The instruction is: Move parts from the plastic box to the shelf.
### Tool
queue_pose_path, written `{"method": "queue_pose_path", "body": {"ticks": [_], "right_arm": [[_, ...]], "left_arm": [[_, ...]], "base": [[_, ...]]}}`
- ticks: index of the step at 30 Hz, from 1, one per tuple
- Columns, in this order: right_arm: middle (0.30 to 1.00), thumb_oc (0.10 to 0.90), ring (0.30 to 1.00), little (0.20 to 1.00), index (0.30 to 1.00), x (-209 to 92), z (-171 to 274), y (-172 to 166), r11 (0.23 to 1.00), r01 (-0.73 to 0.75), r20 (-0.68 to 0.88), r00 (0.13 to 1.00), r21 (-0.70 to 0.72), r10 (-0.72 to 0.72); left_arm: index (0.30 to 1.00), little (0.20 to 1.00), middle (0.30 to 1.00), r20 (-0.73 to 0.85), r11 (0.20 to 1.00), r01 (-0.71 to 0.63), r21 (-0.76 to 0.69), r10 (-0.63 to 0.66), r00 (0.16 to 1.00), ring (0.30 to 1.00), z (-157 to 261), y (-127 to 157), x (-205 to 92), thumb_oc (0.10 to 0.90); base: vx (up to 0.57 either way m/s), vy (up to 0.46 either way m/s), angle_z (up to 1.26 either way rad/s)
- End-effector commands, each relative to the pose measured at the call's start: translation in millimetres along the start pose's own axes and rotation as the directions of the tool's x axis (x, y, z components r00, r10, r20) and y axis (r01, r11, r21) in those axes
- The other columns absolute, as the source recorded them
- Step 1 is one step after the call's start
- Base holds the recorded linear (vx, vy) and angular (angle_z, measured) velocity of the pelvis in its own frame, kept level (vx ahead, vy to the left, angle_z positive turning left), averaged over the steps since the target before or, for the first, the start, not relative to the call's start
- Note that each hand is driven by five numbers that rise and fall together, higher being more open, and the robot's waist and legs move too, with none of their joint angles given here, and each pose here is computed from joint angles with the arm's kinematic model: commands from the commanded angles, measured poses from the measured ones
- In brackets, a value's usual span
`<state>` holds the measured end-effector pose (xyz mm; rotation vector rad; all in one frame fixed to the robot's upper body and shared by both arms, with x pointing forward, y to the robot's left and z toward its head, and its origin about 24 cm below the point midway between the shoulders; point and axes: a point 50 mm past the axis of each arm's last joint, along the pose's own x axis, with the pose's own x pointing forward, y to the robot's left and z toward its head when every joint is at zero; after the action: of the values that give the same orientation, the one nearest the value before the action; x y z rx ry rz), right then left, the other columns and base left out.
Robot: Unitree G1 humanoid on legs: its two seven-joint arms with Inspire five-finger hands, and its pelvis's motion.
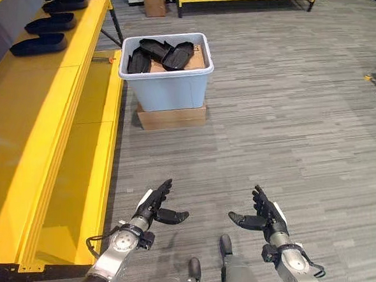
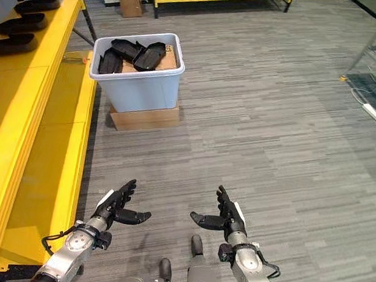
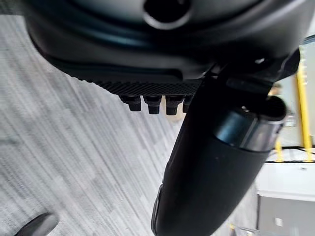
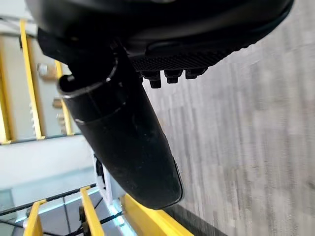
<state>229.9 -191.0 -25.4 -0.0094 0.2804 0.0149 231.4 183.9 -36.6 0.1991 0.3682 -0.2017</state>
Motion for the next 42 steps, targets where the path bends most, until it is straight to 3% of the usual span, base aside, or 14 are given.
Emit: {"method": "queue_pose_path", "body": {"ticks": [1,16,18,42], "right_arm": [[1.0,0.9,1.0,1.0,1.0,10.6,43.4,3.3,0.998,-0.037,0.212,0.976,-0.051,0.047],[1.0,0.9,1.0,1.0,1.0,7.9,45.3,-8.9,0.997,-0.027,0.223,0.974,-0.074,0.043],[1.0,0.9,1.0,1.0,1.0,6.9,41.9,-7.9,0.996,-0.039,0.203,0.978,-0.077,0.054],[1.0,0.9,1.0,1.0,1.0,7.2,44.4,7.5,0.98,-0.179,0.19,0.962,-0.091,0.194]], "left_arm": [[1.0,1.0,1.0,0.333,0.998,0.057,-0.013,-0.049,0.942,1.0,63.9,-6.3,1.3,0.9],[1.0,1.0,1.0,0.259,0.99,-0.035,-0.138,0.07,0.963,1.0,49.7,-5.0,5.9,0.9],[1.0,1.0,1.0,0.232,0.977,-0.04,-0.209,0.089,0.968,1.0,46.3,-2.5,7.2,0.9],[1.0,1.0,1.0,0.209,0.926,-0.324,-0.194,0.362,0.909,1.0,32.9,44.2,-8.6,0.9]], "base": [[0.19,-0.164,0.36],[0.2,-0.195,0.24],[0.18,-0.277,0.16],[0.33,0.036,-0.25]]}}
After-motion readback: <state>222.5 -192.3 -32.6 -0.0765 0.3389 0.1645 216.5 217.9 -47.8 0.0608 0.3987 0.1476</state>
